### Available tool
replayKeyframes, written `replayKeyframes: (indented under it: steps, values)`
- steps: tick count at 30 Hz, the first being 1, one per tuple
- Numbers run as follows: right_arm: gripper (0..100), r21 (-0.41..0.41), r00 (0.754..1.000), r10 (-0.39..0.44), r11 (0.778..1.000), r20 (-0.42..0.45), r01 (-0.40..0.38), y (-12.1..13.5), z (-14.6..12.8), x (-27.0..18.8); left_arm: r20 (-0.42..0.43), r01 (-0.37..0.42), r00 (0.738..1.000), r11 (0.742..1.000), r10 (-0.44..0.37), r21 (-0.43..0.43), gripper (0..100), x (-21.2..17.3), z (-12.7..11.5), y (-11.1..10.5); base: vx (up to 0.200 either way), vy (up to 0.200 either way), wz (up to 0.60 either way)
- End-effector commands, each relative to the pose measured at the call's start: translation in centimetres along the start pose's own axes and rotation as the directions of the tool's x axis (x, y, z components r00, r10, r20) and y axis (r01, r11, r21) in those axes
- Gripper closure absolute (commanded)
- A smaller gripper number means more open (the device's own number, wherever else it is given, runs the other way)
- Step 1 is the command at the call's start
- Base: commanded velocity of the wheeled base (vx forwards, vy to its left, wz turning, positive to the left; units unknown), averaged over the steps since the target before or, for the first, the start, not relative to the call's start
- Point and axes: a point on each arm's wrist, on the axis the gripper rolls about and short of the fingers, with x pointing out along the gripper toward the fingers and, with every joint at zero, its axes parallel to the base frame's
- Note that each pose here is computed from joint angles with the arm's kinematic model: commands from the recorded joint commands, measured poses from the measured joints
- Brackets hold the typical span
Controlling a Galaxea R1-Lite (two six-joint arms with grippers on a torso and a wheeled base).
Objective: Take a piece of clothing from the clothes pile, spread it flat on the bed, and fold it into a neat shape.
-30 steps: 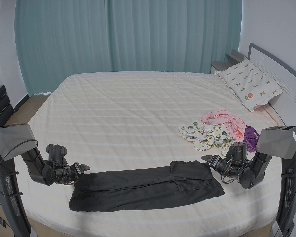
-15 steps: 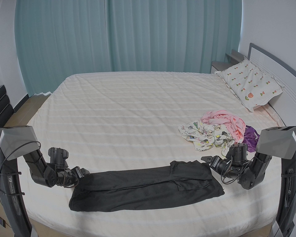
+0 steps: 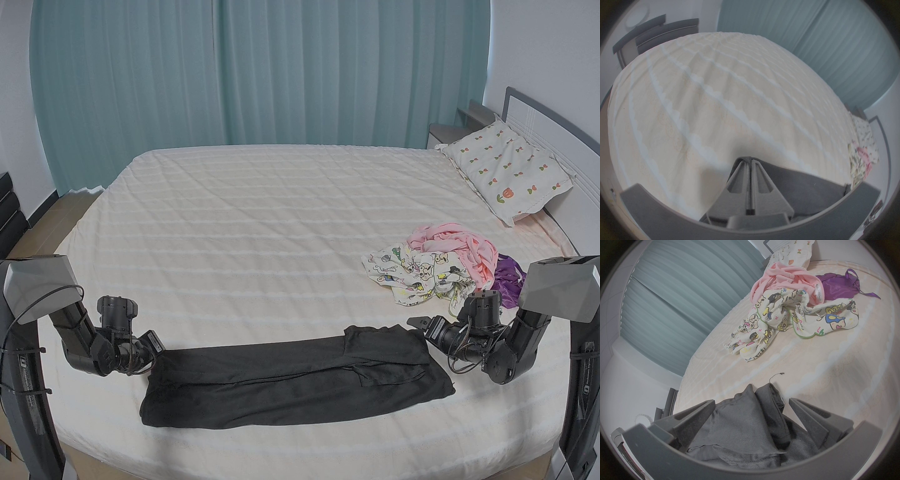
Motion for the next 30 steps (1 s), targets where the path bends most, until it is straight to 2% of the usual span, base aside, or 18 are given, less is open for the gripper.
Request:
replayKeyframes:
  steps: [1,14,15,22,28,30]
  values:
    - [0,-0.001,1.000,-0.002,1.000,-0.005,0.002,0.0,-0.1,0.0,0.047,0.025,0.999,0.999,-0.023,-0.041,100,-0.1,1.0,-0.2,0.000,0.000,0.00]
    - [0,0.001,1.000,-0.002,1.000,-0.005,0.002,0.0,-0.1,-0.1,0.050,0.018,0.999,0.998,-0.015,-0.060,100,0.8,1.2,0.5,0.000,0.000,0.00]
    - [0,0.000,1.000,0.000,1.000,-0.005,0.000,0.0,-0.1,-0.1,0.050,0.019,0.999,0.998,-0.016,-0.061,0,0.9,1.2,0.5,0.000,0.000,0.00]
    - [0,0.001,1.000,-0.004,1.000,-0.007,0.004,-0.1,-0.2,-0.2,0.047,0.031,0.999,0.997,-0.028,-0.069,0,0.6,1.5,0.8,0.000,0.000,0.00]
    - [0,0.003,1.000,-0.005,1.000,-0.010,0.005,-0.1,-0.3,-0.4,-0.009,0.148,0.989,0.988,-0.148,-0.053,0,-2.3,1.3,1.2,0.000,0.000,0.00]
    - [0,0.002,1.000,0.001,1.000,-0.004,-0.001,-0.1,-0.2,-0.4,-0.063,0.178,0.982,0.984,-0.176,0.024,0,-3.0,0.3,1.7,0.000,0.000,0.00]
